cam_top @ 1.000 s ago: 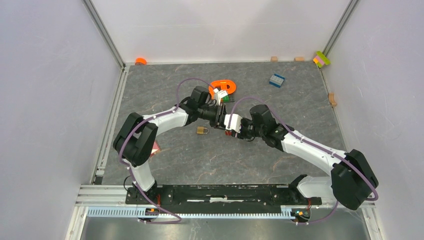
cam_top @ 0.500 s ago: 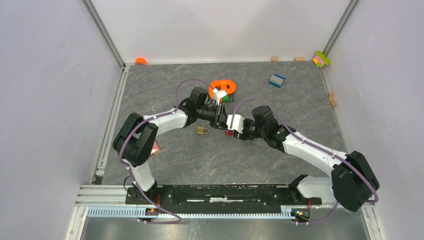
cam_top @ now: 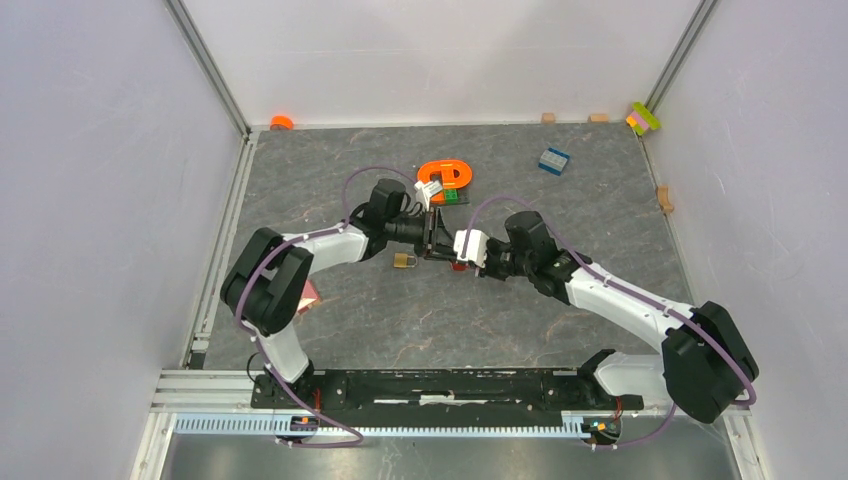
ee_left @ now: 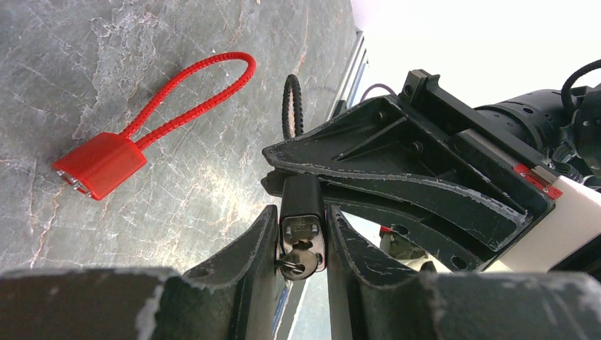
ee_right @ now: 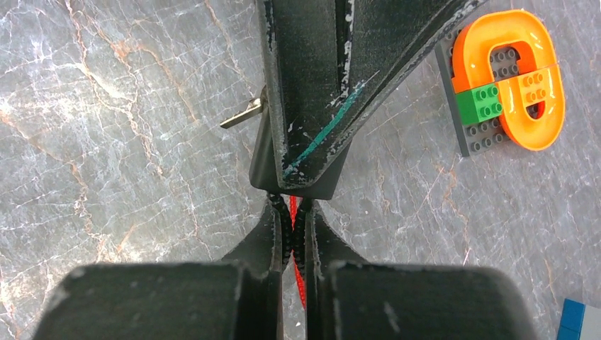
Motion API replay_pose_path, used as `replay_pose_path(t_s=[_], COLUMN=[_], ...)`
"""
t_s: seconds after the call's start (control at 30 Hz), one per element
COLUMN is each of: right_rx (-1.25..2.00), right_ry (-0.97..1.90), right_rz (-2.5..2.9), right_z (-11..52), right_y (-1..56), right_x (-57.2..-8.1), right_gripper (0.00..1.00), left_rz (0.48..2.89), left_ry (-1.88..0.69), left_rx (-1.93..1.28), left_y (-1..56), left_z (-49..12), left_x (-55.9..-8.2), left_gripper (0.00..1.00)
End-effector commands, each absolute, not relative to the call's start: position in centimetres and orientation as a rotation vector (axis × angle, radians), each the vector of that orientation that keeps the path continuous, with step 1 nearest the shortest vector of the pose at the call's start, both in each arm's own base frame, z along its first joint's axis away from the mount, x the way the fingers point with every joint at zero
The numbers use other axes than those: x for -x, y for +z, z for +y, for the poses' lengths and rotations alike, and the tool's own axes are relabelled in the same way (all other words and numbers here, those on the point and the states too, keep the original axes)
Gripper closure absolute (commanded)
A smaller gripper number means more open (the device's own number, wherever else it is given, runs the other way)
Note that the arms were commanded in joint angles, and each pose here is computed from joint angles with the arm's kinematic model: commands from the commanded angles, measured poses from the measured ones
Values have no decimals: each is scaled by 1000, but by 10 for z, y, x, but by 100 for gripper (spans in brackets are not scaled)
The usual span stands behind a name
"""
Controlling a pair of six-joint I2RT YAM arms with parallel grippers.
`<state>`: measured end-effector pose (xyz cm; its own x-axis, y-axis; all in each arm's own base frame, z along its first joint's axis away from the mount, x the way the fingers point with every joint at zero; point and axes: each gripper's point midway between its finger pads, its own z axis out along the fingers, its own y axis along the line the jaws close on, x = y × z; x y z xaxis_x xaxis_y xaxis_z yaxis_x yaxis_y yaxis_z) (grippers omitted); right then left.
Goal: Unlock with the key
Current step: Unlock the lock.
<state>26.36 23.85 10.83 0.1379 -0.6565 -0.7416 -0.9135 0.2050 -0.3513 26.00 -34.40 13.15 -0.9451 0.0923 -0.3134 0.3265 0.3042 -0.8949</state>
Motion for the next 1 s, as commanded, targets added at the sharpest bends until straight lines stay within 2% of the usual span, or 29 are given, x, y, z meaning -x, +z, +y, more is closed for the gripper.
replay_pose_path(t_s=[0.0, 0.13, 0.3, 0.47, 0.8, 0.97], right_rx=[1505, 1506, 1559, 1651, 1716, 1722], right_ry=[368, 401, 476, 521, 560, 563], right_rz=[1574, 1576, 1540, 1504, 1494, 1495], right_z=[242, 246, 252, 251, 249, 248], right_y=[113, 115, 115, 109, 105, 105], right_x=[-267, -265, -252, -238, -227, -225], right_gripper=[100, 99, 84, 81, 60, 54], left_rz=[2289, 2279, 2264, 2262, 2259, 2256], left_ry=[-1637, -1577, -1484, -1385, -1289, -1287], left_rx=[-283, -239, -182, -137, -115, -119], left_y=[149, 146, 146, 144, 143, 143], left_z=[-334, -327, -314, -298, -284, -283], left_x=[-282, -288, -300, -312, -322, -324], left_gripper=[98, 98, 98, 98, 98, 98])
